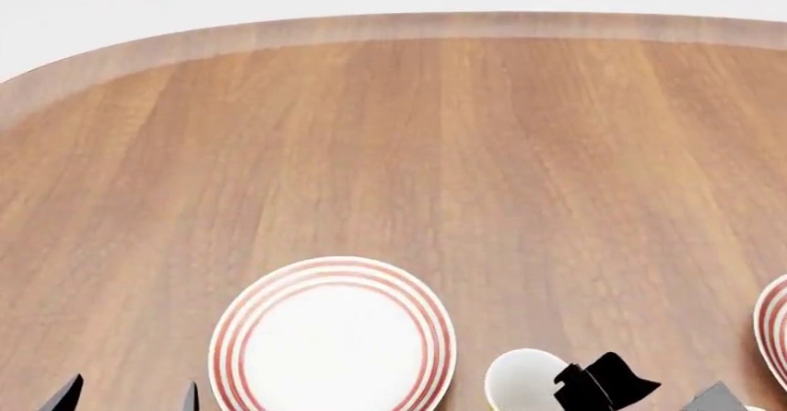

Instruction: Put the red mug on the left plate.

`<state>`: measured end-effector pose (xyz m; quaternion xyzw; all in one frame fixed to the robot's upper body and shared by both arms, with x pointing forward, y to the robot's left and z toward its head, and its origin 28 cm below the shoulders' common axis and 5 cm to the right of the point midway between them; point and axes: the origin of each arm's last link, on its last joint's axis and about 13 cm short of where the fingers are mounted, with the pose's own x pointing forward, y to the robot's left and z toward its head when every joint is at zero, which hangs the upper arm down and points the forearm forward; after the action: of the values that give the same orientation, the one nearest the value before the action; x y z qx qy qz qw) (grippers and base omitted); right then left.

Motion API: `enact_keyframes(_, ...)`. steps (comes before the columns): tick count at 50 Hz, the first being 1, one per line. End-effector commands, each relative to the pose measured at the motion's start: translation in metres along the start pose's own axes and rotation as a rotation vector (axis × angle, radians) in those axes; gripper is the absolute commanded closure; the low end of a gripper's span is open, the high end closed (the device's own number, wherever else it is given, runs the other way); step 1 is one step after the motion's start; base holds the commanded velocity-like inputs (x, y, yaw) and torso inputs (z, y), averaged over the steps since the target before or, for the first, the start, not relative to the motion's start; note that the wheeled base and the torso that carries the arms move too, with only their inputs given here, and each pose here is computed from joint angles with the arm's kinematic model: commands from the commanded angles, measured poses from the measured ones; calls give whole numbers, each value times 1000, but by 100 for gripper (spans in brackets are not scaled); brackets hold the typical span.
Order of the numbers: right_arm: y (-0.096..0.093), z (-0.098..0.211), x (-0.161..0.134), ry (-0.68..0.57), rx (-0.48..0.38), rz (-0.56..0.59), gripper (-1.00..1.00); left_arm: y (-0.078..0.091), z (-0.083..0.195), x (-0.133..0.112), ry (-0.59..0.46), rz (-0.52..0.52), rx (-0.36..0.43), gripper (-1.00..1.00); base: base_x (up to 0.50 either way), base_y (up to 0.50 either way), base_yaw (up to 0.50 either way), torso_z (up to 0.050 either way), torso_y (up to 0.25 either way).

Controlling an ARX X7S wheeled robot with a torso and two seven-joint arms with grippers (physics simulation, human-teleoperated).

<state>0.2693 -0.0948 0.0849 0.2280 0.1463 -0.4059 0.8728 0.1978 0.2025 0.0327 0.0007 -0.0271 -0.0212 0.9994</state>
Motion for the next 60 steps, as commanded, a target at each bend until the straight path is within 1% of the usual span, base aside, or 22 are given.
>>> enact_keyframes(1,6,-3,9,30,8,-37,-100,0,0,0,2,-1,1,-100,0,0,0,0,0)
enact_keyframes(10,15,-1,9,38,6,-41,-100,0,0,0,1,-1,1,-100,0,0,0,0,0)
enact_keyframes(20,20,1,14,40,13,-66,-100,0,0,-1,2,-1,0,-100,0,0,0,0,0)
enact_keyframes(37,27,1,35,88,37,-117,-100,0,0,0,1,-2,-3,-100,0,0,0,0,0)
enact_keyframes(48,32,0,39,165,69,-115,-100,0,-1,0,2,-3,-1,-100,0,0,0,0,0)
enact_keyframes(52,34,2,41,168,82,-121,-100,0,-1,0,2,-2,-1,-100,0,0,0,0,0)
enact_keyframes(60,32,5,44,175,107,-146,-100,0,-1,0,3,-3,2,-100,0,0,0,0,0)
